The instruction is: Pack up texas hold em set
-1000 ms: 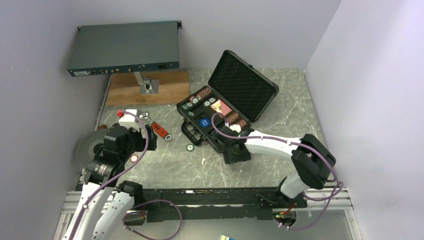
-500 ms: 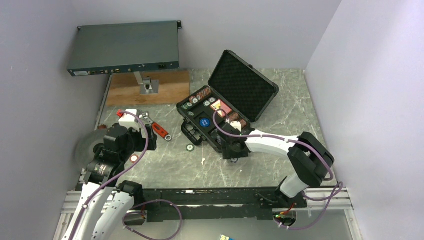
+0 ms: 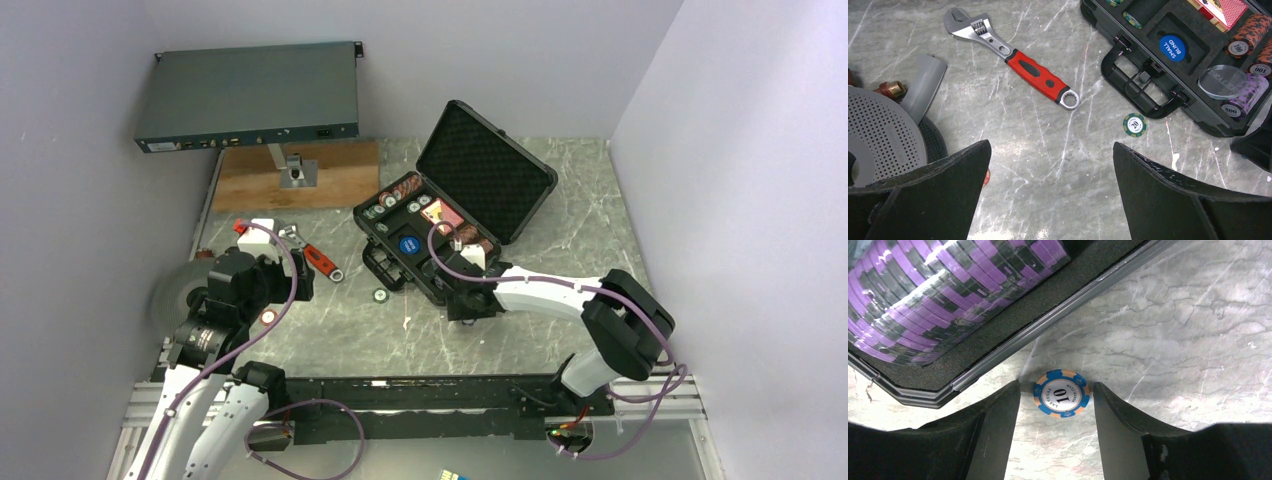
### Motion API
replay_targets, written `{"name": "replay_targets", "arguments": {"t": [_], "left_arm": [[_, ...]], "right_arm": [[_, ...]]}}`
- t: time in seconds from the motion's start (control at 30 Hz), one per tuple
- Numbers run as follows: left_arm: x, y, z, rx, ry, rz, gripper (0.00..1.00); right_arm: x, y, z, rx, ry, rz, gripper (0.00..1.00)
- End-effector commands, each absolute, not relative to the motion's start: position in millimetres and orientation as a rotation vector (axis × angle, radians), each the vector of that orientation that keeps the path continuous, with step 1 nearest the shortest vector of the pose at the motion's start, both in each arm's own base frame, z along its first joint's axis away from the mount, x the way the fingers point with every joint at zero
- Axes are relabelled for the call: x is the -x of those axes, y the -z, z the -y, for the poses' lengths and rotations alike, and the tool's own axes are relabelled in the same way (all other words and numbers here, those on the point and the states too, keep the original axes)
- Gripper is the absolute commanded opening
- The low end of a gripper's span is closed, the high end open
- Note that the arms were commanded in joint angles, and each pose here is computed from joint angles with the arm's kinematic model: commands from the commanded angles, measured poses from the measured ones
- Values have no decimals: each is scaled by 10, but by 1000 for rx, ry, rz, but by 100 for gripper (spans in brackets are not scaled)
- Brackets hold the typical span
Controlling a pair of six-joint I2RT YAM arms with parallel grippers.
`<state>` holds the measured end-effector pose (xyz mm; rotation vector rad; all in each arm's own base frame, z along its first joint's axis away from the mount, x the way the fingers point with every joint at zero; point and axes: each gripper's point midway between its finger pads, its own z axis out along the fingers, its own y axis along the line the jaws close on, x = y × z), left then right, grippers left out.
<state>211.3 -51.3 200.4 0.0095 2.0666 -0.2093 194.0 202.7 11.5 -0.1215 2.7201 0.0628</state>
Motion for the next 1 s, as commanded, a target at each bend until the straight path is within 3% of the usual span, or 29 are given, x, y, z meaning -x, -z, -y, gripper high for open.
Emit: {"name": "replay_targets", "arguments": {"t": [0.0, 0.4, 0.73, 0.97], "left_arm": [[-2160, -2092, 503, -5, 205, -2032, 99], [-2154, -2096, 501, -3, 205, -2029, 99], [-2155, -2100, 492, 1, 202, -2027, 99], [-2159, -2089, 496, -2, 202, -2033, 99]], "right_arm": [[-1528, 121, -1853, 166, 46, -2896, 58], [-1423, 156, -1786, 161, 74, -2925, 56], [-1388, 233, -1734, 173, 103, -2933, 31], [-1543, -39, -1817, 159, 78, -2859, 30]]}}
